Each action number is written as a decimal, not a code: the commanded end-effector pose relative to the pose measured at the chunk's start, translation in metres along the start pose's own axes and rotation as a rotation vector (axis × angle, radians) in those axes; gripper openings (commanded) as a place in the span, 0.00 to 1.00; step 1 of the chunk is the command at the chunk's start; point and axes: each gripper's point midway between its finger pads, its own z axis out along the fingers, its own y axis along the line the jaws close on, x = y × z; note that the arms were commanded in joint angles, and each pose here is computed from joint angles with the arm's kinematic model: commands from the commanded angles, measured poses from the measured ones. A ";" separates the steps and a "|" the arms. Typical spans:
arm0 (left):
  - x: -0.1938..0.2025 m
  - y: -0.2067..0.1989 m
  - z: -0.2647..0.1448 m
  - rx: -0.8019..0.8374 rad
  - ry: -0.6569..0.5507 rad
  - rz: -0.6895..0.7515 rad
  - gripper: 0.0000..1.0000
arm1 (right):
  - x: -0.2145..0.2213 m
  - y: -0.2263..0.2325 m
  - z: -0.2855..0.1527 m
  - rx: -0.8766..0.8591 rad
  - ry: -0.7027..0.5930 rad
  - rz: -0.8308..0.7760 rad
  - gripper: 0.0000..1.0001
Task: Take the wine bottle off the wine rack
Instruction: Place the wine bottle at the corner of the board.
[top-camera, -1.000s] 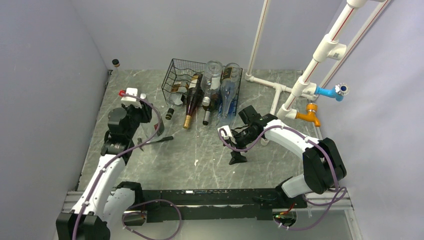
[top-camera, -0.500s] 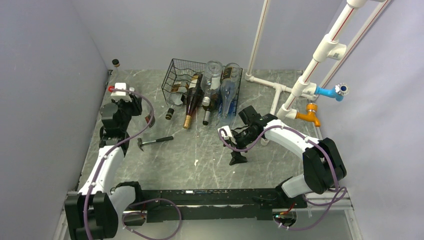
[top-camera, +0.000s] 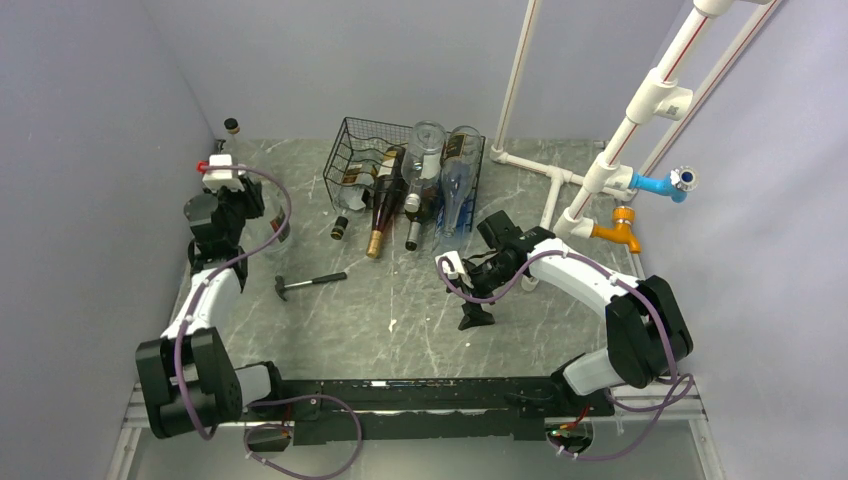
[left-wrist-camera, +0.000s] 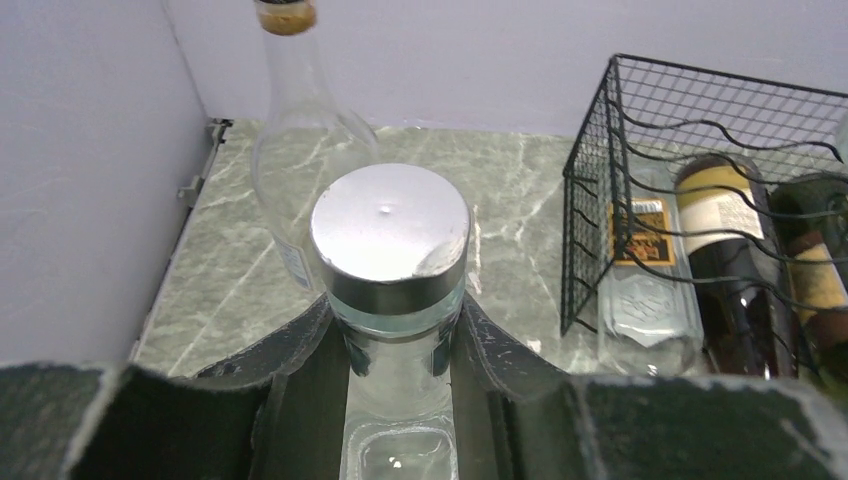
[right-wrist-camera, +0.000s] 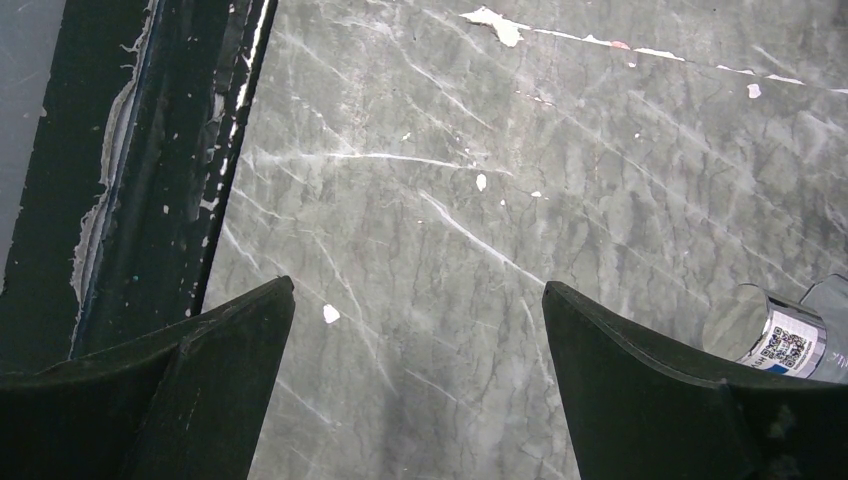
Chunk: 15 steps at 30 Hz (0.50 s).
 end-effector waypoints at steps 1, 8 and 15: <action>-0.134 -0.002 0.003 0.064 -0.408 0.084 0.00 | -0.020 -0.006 -0.006 0.011 -0.052 -0.071 0.98; -0.133 -0.007 0.024 0.134 -0.397 0.078 0.00 | -0.020 -0.005 -0.005 0.006 -0.045 -0.075 0.98; -0.138 -0.010 0.050 0.179 -0.410 0.038 0.00 | -0.018 -0.005 -0.003 -0.001 -0.038 -0.070 0.98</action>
